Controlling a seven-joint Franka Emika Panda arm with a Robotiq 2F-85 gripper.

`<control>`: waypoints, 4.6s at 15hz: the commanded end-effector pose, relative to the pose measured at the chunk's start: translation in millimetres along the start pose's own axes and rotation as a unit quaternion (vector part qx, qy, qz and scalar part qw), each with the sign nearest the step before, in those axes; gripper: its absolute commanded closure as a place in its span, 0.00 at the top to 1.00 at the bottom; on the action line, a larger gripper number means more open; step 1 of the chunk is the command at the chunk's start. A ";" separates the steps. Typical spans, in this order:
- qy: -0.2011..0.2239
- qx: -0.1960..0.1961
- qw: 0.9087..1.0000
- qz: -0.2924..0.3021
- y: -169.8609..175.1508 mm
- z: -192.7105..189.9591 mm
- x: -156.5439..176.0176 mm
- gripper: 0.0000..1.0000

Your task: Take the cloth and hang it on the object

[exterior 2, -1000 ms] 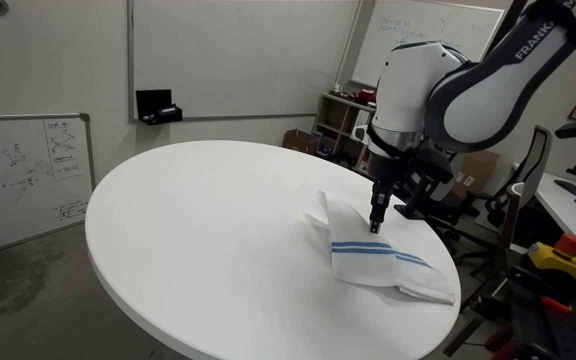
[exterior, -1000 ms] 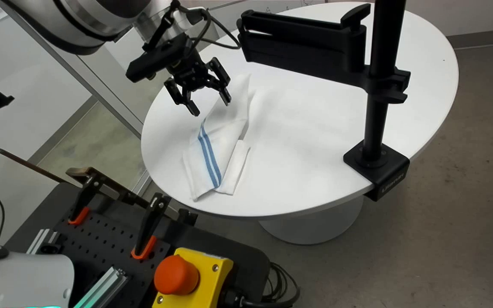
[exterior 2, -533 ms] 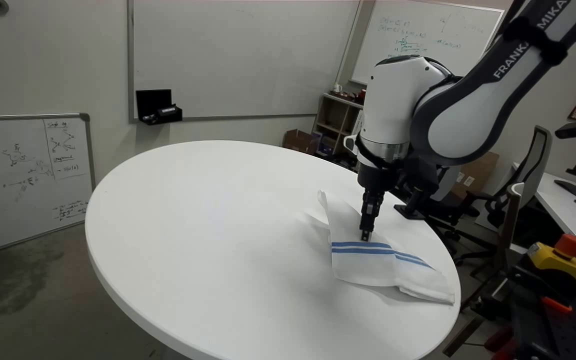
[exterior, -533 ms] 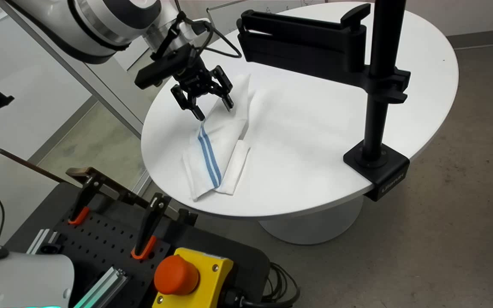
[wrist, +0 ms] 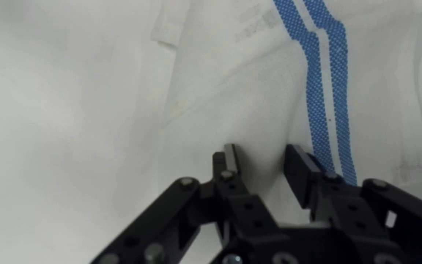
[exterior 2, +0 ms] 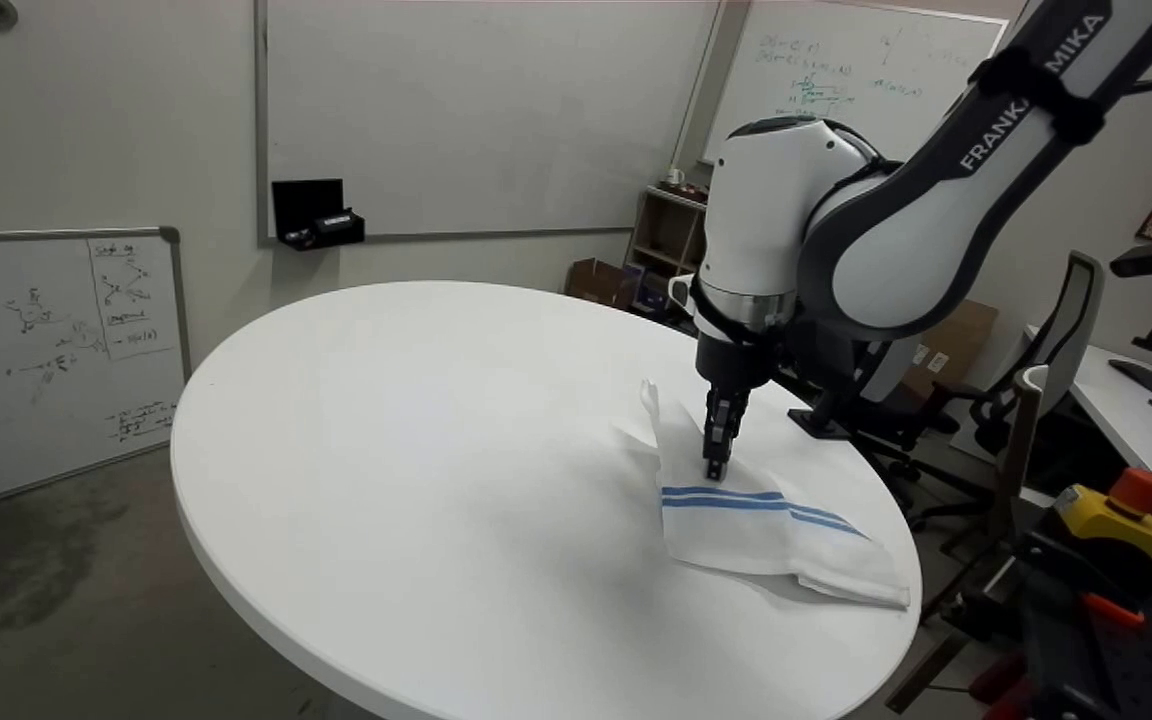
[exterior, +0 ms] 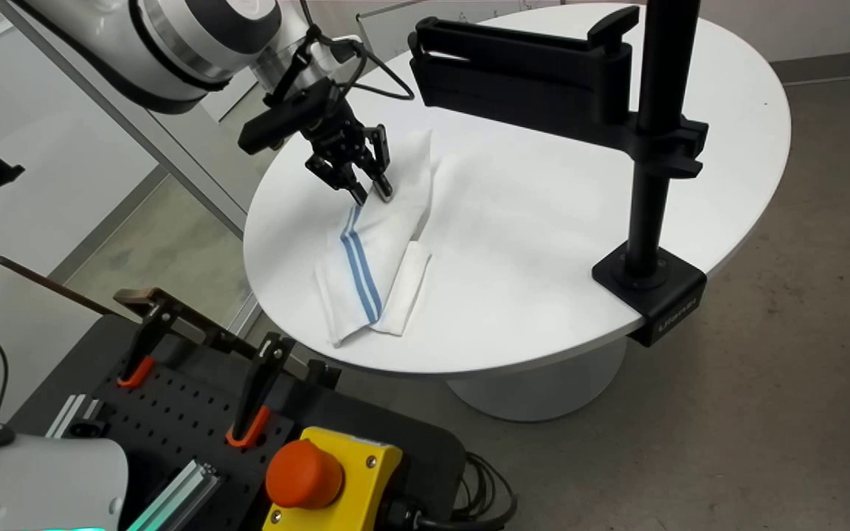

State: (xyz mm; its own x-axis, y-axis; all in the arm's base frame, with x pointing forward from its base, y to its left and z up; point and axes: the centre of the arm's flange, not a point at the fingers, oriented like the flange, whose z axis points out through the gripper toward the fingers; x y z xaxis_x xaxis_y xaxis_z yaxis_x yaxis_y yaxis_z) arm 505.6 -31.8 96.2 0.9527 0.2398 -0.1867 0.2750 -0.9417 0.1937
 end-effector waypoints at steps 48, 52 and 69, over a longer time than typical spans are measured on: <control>0.129 0.151 0.975 0.100 237.2 -324.1 -193.8 0.00; 0.113 0.153 0.972 0.138 266.8 -314.2 -178.5 0.00; 0.065 0.163 0.953 0.247 316.5 -255.4 -93.0 0.00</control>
State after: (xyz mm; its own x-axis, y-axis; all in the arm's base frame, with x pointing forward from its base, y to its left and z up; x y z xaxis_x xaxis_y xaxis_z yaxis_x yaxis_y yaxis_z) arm 513.6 -281.1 419.5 0.9807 -0.1937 -0.0280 -0.1953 -0.9779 -0.0750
